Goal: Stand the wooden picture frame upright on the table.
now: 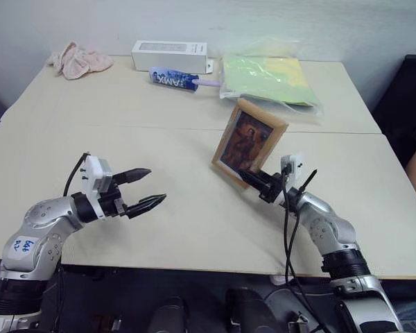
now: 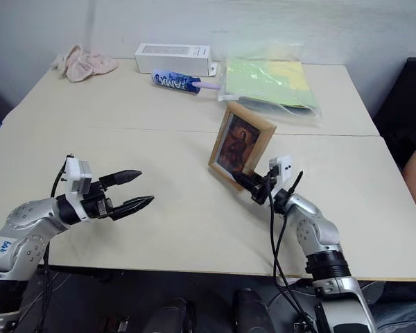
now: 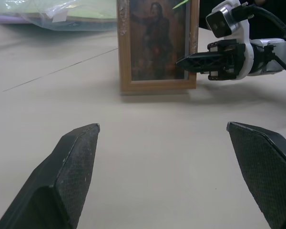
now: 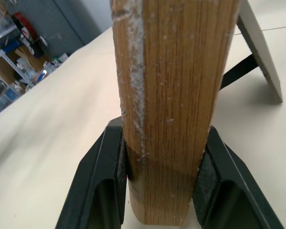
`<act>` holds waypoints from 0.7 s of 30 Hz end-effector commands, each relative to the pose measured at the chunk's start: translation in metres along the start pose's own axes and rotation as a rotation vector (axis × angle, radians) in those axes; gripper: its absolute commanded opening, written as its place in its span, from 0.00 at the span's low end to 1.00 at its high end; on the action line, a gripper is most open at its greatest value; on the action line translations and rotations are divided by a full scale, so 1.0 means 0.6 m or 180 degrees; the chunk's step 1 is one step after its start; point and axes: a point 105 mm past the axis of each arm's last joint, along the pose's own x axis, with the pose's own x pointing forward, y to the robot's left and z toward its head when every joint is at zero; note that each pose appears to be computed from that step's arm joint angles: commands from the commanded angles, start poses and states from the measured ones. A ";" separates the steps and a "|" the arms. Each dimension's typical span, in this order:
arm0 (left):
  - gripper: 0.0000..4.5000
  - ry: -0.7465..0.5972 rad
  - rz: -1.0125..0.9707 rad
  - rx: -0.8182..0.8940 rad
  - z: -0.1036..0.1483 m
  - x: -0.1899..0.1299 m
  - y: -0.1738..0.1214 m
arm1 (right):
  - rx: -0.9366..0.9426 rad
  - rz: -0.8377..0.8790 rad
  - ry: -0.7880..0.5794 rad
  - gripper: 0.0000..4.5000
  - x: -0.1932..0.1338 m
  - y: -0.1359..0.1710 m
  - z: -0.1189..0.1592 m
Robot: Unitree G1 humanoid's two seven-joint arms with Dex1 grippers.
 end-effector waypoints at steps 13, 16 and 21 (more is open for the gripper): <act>1.00 0.0063 0.0048 0.0229 0.007 -0.016 0.006 | -0.0781 -0.0142 0.0173 0.99 -0.054 -0.016 0.008; 1.00 0.0233 0.0174 0.0330 -0.013 -0.037 0.014 | -0.1163 0.0027 0.0193 0.99 -0.092 -0.007 0.029; 1.00 0.0743 0.0430 0.0740 -0.056 -0.094 0.029 | -0.2334 0.0660 0.0336 0.99 -0.178 0.026 0.053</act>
